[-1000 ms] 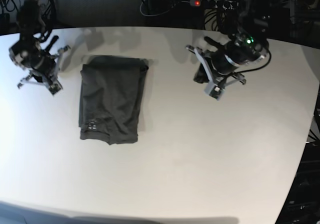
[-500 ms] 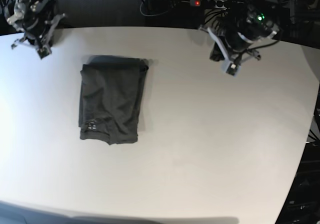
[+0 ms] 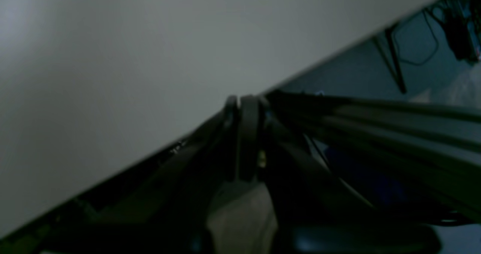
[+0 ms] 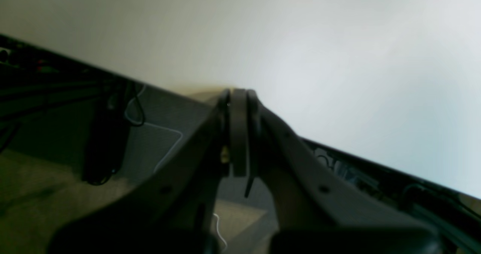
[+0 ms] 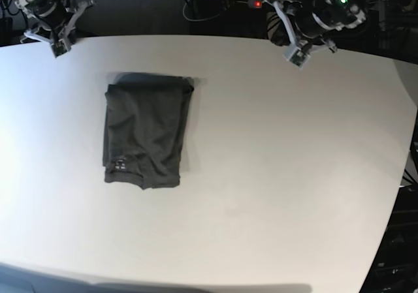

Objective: Fold the T-shirt properly

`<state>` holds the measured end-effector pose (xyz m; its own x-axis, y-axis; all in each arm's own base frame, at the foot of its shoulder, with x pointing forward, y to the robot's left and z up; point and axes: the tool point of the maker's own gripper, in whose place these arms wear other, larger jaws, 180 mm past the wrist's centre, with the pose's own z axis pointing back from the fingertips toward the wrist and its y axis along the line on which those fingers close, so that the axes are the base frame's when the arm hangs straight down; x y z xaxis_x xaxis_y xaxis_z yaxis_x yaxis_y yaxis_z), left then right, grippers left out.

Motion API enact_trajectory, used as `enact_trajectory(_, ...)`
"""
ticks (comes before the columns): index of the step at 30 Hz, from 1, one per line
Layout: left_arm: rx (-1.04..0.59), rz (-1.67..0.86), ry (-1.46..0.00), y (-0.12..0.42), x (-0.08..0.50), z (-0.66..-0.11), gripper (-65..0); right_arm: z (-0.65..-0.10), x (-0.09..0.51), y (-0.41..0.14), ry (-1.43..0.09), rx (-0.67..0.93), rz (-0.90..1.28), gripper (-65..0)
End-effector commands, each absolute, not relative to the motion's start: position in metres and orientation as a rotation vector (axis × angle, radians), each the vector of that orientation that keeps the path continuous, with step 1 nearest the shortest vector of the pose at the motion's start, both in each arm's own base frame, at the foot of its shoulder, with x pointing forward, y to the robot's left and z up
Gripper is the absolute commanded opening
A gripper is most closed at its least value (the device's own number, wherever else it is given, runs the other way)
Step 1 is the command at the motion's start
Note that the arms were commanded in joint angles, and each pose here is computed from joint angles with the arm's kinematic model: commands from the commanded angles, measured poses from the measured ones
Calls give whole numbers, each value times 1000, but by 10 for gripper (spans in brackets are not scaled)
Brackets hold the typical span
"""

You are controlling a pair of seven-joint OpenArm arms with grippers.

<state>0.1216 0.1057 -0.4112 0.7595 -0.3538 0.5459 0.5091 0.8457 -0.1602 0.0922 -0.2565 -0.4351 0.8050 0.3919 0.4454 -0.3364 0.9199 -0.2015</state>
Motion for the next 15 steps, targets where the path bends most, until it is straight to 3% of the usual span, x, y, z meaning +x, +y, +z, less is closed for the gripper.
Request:
enact_trajectory(1,-324,-480,-549,104,119,-406,-628,-438,79,-259,-452,-115,401,-650)
enact_trajectory(9,-363,-458,-486,102,83,-418,-628,-434,58,-283,-424,-170,306,-650)
enact_trajectory(15,-353,-435,-403,110,50,-453,-628,-455,35,-272,-430,-97,247,-650)
